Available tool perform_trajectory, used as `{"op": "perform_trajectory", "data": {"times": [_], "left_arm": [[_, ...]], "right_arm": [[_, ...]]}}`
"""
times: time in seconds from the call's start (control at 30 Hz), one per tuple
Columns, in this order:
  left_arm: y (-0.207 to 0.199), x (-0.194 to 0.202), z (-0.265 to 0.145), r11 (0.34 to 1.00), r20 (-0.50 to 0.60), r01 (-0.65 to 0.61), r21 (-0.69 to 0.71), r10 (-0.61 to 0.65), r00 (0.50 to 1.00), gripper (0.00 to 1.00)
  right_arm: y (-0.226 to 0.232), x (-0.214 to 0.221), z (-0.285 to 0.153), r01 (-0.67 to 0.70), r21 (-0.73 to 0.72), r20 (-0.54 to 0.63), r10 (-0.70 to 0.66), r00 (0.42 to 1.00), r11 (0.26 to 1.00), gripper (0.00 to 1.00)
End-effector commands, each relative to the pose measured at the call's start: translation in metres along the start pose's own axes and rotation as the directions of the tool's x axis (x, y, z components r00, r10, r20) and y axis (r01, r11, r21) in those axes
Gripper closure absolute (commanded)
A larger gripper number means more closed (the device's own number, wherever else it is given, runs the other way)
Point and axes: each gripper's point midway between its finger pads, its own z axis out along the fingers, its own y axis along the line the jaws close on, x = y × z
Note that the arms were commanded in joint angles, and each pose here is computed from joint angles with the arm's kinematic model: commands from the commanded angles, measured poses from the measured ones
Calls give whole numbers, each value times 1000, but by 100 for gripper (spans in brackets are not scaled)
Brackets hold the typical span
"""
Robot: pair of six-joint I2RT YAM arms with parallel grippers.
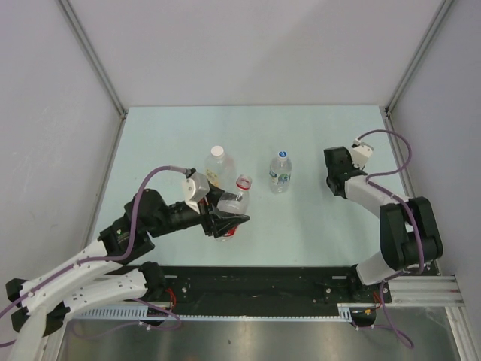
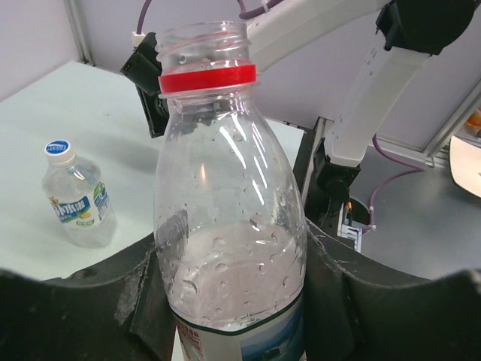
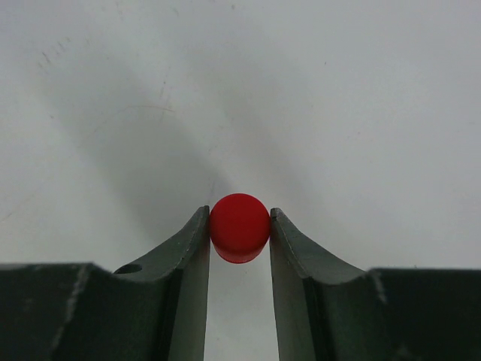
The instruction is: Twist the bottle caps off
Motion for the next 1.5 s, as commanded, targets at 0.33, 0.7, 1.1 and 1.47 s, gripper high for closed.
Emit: {"op": "perform_trajectory", "data": {"times": [0.33, 0.7, 1.1, 1.47], "left_arm": [[11, 5, 0, 998, 7, 16, -59, -15, 1000, 100], [12, 10, 2, 998, 5, 23, -61, -22, 1000, 100], [15, 15, 4, 997, -10, 20, -73, -21, 1000, 100], [29, 19, 14, 991, -32, 17, -134, -22, 999, 99]], "right_arm": [[13, 42, 49, 9, 48, -207, 2, 978, 999, 100], [18, 59, 51, 57, 2, -279, -54, 959, 998, 81], [15, 16, 26, 12, -12, -201, -14, 980, 1000, 42], [16, -115, -147, -231, -409, 46, 273, 961, 883, 39]]}}
